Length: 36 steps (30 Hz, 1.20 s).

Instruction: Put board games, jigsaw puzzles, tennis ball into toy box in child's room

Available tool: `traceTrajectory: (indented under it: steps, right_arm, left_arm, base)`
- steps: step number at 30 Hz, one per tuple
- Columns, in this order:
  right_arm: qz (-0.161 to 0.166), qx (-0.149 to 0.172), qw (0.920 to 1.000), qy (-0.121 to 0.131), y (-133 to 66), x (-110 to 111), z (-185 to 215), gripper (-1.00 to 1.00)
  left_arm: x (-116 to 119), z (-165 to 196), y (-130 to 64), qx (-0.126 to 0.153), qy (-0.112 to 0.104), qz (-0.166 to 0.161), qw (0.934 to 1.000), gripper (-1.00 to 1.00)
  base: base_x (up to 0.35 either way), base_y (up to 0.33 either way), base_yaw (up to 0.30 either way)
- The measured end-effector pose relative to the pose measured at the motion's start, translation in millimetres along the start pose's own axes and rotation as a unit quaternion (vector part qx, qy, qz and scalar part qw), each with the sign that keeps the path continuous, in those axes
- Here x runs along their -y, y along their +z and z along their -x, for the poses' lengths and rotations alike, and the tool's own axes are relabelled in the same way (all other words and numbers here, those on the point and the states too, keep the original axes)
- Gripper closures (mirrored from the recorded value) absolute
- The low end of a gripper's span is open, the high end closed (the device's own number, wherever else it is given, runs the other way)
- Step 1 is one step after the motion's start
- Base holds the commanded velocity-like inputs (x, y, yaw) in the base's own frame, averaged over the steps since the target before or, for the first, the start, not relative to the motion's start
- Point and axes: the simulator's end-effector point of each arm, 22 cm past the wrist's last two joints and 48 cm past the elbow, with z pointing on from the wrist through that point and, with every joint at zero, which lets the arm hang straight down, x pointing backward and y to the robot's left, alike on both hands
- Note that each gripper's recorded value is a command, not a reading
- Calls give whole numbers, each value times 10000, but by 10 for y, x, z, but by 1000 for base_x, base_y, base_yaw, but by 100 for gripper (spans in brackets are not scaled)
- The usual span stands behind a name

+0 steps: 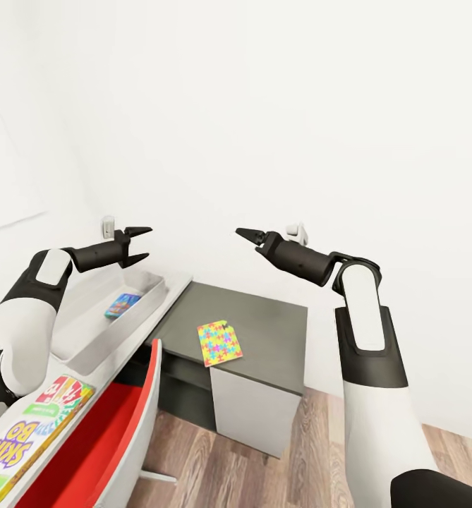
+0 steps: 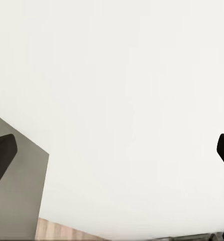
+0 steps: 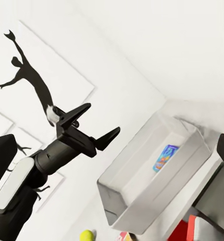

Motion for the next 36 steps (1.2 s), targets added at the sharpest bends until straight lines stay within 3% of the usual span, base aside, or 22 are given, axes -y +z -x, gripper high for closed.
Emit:
traceTrajectory:
  steps: [25, 36]
  right_arm:
    - [98, 73, 9998, -145, -86, -239, 89, -100]
    - [105, 85, 9998, -153, -93, -260, 100, -100]
  left_arm:
    - [266, 23, -96, 53, 118, -118, 9998, -100]
    - [294, 2, -85, 39, 122, -135, 9998, -100]
  base:
    - [-73, 0, -138]
    - [-4, 0, -28]
